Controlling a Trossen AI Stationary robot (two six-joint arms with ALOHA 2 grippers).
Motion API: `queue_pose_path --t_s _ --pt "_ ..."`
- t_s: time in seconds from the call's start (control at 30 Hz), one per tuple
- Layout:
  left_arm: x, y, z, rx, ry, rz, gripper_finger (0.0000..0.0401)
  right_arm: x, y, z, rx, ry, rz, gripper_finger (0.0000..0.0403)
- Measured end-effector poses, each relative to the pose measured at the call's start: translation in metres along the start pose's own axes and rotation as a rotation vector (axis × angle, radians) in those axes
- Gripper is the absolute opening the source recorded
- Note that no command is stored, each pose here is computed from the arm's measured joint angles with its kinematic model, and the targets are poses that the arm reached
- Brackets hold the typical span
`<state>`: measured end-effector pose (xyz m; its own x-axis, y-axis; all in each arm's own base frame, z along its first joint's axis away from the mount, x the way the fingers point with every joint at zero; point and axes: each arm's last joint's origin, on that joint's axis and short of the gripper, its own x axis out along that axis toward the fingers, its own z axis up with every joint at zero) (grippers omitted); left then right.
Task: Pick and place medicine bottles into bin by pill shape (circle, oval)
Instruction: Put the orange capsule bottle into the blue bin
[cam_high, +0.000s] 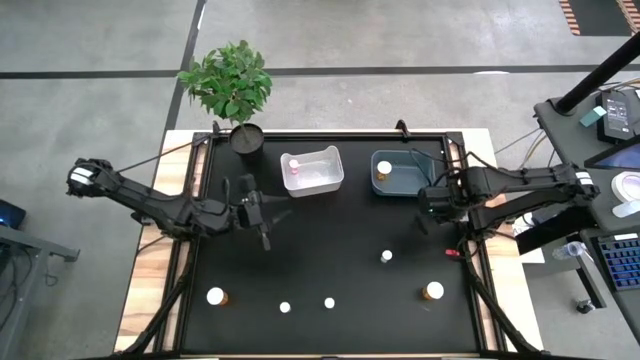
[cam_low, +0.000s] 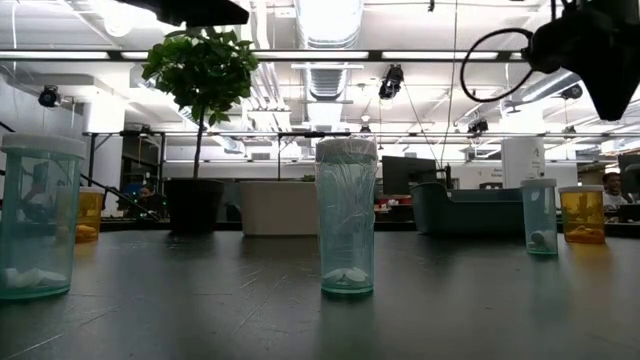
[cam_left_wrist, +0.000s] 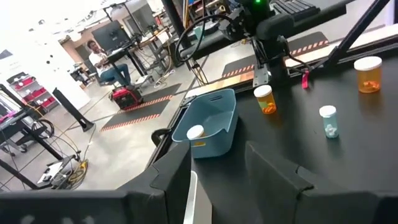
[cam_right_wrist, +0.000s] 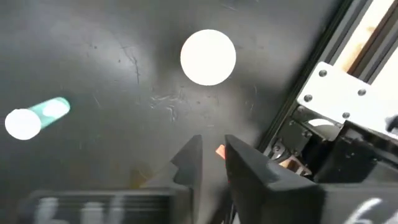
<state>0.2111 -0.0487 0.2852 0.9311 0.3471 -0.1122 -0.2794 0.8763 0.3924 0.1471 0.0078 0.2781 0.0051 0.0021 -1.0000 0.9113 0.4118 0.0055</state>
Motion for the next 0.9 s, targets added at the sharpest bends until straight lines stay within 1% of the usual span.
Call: queue_pose_path --t_s 0.2,0.37,0.53,0.7,0.8,0.9 --pt "0.004 -0.005 -0.004 0.006 0.021 -0.010 0.0136 0.007 0.001 0.006 0.074 0.004 -0.009 0.0151" --pt "0.005 -0.006 -0.006 -0.026 0.029 -0.014 0.0136 0.016 0.005 0.020 0.071 -0.016 0.032 0.0224" --pt "0.003 -0.009 -0.006 -0.023 0.026 -0.025 0.0136 0.029 -0.002 0.034 0.082 0.001 -0.006 0.0279" --pt "0.003 -0.009 -0.006 -0.019 0.024 -0.026 0.0136 0.041 -0.010 0.044 0.112 0.006 -0.009 0.0314" --pt "0.003 -0.009 -0.006 -0.003 0.022 -0.025 0.0136 0.049 -0.012 0.047 0.117 0.016 0.006 0.0321" --pt "0.003 -0.009 -0.006 0.002 0.022 -0.025 0.0136 0.058 -0.012 0.048 0.119 0.019 0.030 0.0319"
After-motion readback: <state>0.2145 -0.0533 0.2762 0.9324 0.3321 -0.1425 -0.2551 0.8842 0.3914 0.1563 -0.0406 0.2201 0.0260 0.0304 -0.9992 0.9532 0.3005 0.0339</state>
